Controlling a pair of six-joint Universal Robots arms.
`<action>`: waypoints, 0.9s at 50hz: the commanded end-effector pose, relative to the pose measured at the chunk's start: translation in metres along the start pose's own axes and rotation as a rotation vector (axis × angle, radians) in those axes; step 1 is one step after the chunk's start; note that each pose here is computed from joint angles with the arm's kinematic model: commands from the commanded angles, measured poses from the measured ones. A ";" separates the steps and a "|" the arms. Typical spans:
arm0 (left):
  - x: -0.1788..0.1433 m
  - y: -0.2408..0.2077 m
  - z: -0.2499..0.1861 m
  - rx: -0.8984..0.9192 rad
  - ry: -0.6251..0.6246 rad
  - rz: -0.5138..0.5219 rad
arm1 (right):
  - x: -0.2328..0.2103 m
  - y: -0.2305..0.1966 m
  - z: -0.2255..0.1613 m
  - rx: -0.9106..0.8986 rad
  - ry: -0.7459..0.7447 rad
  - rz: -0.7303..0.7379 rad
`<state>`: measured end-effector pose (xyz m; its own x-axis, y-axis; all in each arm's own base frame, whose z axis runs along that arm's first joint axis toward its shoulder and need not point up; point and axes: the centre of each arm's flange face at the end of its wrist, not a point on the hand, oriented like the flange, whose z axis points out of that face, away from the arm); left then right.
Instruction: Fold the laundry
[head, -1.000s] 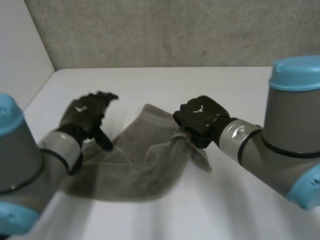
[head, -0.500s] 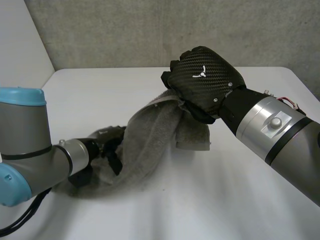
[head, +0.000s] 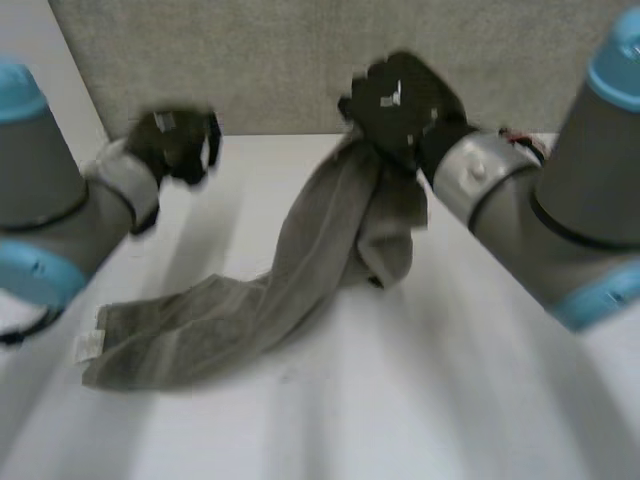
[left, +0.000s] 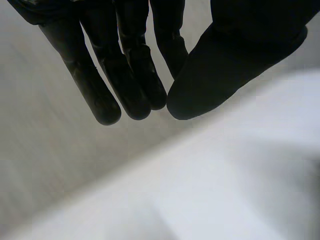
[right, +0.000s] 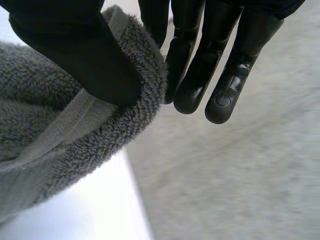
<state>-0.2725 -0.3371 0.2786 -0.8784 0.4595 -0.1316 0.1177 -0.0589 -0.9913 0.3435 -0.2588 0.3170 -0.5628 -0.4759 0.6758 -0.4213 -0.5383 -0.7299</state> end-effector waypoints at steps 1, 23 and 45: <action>-0.021 -0.097 0.021 0.383 -0.111 0.024 | 0.049 -0.029 0.041 0.164 0.308 -0.055; 0.011 0.053 0.018 -0.072 0.159 -0.350 | 0.014 -0.045 -0.021 0.185 0.097 -0.040; 0.033 0.133 0.025 -0.256 0.217 -0.407 | 0.030 -0.075 -0.048 0.259 0.099 -0.062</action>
<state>-0.2975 -0.3527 0.1576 -0.7597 0.5840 0.2861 -0.0923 0.3388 -0.9363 0.3255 -0.2026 0.3845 -0.6121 -0.3736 0.6969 -0.2681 -0.7310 -0.6274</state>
